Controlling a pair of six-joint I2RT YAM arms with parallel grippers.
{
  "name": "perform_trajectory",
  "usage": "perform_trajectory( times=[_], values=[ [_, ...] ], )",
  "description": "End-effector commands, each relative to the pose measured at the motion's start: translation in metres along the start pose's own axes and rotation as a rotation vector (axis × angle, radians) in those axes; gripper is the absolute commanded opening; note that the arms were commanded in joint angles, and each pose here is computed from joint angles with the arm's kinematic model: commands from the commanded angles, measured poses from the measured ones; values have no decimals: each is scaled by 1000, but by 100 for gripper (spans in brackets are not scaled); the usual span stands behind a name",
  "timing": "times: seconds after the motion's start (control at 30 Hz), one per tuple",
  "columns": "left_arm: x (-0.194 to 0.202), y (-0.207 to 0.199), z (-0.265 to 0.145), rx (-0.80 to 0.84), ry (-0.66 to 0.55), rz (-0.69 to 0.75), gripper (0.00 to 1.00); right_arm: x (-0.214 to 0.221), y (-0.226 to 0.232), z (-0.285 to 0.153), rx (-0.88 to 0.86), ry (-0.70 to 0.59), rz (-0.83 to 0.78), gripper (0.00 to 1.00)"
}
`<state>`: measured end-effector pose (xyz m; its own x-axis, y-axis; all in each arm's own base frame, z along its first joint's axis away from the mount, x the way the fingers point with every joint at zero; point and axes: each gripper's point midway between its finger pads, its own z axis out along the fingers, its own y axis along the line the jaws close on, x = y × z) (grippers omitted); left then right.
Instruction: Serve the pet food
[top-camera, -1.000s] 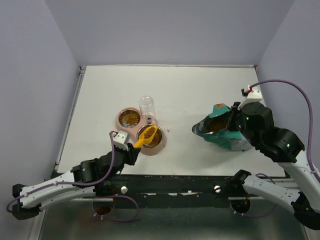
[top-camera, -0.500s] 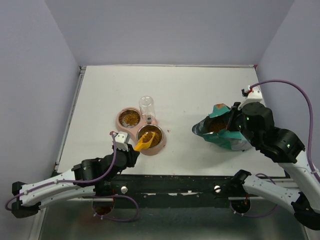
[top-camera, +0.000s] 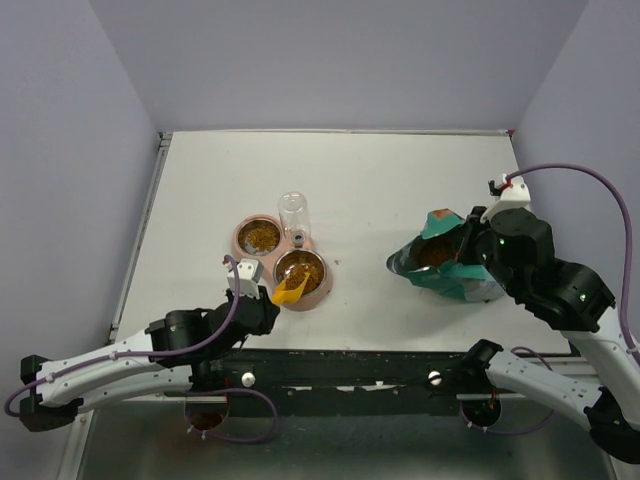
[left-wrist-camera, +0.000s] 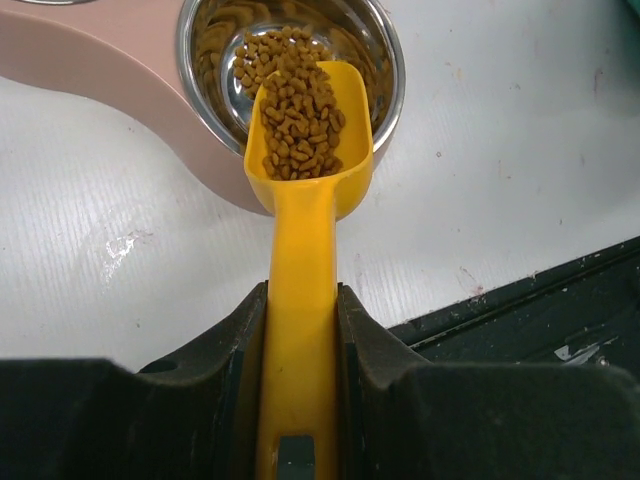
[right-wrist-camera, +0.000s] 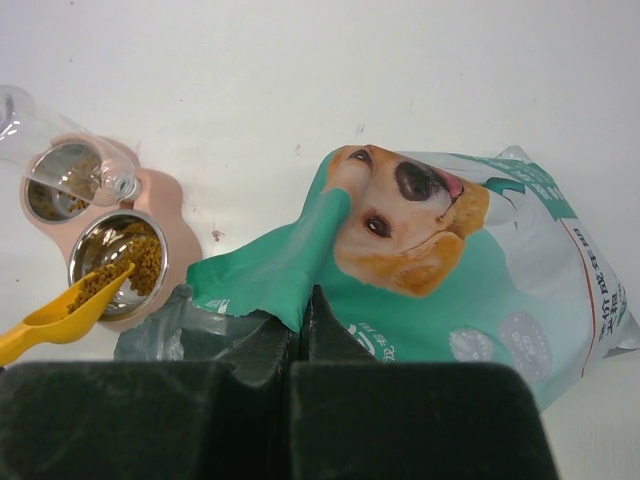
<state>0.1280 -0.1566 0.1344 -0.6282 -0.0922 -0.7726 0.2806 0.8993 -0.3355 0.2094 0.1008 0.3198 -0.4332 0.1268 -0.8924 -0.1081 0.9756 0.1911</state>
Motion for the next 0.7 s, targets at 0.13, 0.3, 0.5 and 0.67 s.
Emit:
perform_trajectory(
  times=[0.13, 0.3, 0.5, 0.67],
  values=[
    [-2, -7, -13, -17, 78, -29, 0, -43, 9, -15, -62, -166, 73, 0],
    [0, -21, -14, -10, 157, -32, 0, -43, 7, -17, -60, -171, 71, 0],
    [-3, -26, -20, -50, 232, -29, 0, -43, 3, -21, -56, -183, 81, 0],
    [-12, -27, -21, -57, 289, -36, 0, -41, -1, -25, -53, -185, 85, 0]
  ],
)
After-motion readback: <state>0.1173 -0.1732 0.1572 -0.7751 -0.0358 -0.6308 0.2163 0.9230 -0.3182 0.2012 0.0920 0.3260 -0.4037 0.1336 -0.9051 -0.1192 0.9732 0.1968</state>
